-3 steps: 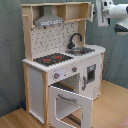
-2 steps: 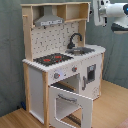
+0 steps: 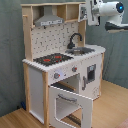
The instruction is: Play with the kitchen
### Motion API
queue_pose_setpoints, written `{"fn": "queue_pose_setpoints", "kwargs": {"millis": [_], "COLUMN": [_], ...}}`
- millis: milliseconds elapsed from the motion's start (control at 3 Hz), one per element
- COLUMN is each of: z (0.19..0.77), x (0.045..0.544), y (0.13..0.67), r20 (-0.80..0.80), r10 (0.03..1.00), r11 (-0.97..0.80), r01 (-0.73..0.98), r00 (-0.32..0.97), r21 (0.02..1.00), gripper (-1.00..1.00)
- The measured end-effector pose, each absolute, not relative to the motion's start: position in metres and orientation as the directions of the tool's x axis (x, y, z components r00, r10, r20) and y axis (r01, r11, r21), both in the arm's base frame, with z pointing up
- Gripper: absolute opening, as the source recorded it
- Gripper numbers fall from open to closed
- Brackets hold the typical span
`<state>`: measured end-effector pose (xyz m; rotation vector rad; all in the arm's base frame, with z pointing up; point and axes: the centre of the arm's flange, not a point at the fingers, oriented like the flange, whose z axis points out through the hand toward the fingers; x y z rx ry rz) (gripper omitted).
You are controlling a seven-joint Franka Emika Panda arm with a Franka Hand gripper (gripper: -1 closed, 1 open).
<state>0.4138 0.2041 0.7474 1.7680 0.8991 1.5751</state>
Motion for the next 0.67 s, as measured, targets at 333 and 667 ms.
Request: {"fn": "queue_pose_setpoints", "kwargs": {"millis": [333,667], "z": [0.75,0.753], "x": [0.429,0.443], "y": [0.22,0.232], "r20": [0.586,0.586], "r10": [0.807,0.807], "r11": [-0.59,-0.591], "r01": [0.113,0.127], "r00": [0.071,0.076], "r21": [0.799,0.797], "gripper": [-1.0,-1.0]}}
